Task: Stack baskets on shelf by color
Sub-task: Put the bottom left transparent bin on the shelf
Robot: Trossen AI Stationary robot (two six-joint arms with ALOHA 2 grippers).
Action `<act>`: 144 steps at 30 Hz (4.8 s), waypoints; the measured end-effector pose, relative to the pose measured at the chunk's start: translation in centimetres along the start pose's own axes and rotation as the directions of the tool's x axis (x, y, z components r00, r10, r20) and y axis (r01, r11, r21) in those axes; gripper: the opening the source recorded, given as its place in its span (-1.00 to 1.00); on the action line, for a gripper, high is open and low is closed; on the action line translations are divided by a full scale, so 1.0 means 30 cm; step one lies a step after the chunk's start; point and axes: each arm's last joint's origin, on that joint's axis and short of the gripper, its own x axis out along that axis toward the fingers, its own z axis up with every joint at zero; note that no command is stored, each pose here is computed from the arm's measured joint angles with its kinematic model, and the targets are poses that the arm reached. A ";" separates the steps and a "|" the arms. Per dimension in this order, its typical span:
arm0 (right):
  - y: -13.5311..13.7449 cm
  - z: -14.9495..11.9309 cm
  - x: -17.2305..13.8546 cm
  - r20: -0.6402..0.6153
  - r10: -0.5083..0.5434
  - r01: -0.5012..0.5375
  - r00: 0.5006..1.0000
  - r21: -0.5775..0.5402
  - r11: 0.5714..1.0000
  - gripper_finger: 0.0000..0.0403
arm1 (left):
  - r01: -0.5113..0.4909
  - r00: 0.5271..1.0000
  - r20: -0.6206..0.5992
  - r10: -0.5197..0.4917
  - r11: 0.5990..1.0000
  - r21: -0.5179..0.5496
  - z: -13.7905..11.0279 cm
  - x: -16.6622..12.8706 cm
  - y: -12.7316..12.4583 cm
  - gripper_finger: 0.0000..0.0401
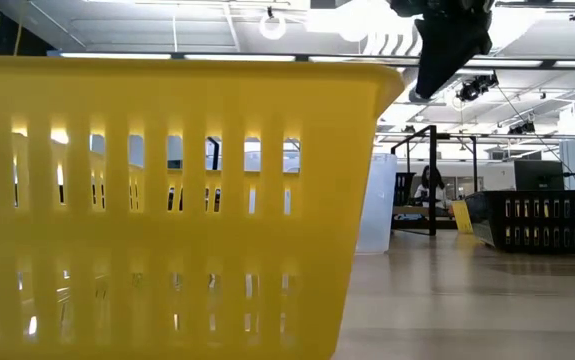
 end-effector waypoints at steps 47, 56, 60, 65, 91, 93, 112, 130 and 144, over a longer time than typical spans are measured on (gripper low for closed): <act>-0.002 -0.001 0.000 -0.005 -0.005 0.004 1.000 -0.073 0.997 -0.67 | -0.311 0.875 -0.377 0.303 0.950 0.043 -0.472 0.513 -0.162 -0.18; -0.002 -0.001 0.000 -0.005 -0.005 0.004 1.000 -0.073 0.997 -0.67 | -0.323 0.865 -0.385 0.322 0.944 0.065 -0.496 0.545 -0.154 -0.18; -0.002 -0.001 0.001 -0.001 -0.009 0.008 1.000 -0.073 0.997 -0.67 | -0.322 0.861 -0.394 0.323 0.944 0.070 -0.513 0.571 -0.151 -0.18; -0.003 0.000 0.001 0.006 -0.017 0.017 1.000 -0.072 0.997 -0.67 | -0.352 0.844 -0.398 0.359 0.931 0.093 -0.536 0.601 -0.135 -0.18; -0.004 0.001 0.001 0.015 -0.026 0.027 1.000 -0.072 0.997 -0.67 | -0.351 0.842 -0.405 0.356 0.932 0.088 -0.530 0.673 -0.204 -0.95; -0.004 0.001 0.001 0.015 -0.026 0.027 1.000 -0.071 0.997 -0.67 | -0.330 0.852 -0.401 0.337 0.940 0.088 -0.515 0.664 -0.232 -0.94; 0.004 0.010 0.001 0.041 -0.002 0.005 0.999 -0.071 0.997 -0.67 | -0.301 0.881 -0.313 0.353 0.932 0.203 -0.296 0.613 -0.372 -1.00; -0.017 0.039 -0.020 0.150 -0.090 0.096 0.985 -0.036 0.995 -0.67 | -0.477 0.802 -0.175 0.571 0.789 0.388 0.037 0.536 -0.303 -1.00; -0.118 0.175 -0.102 0.259 -0.190 0.169 0.947 0.100 0.981 -0.67 | -0.511 0.680 -0.118 0.724 0.583 0.632 0.349 0.479 -0.023 -1.00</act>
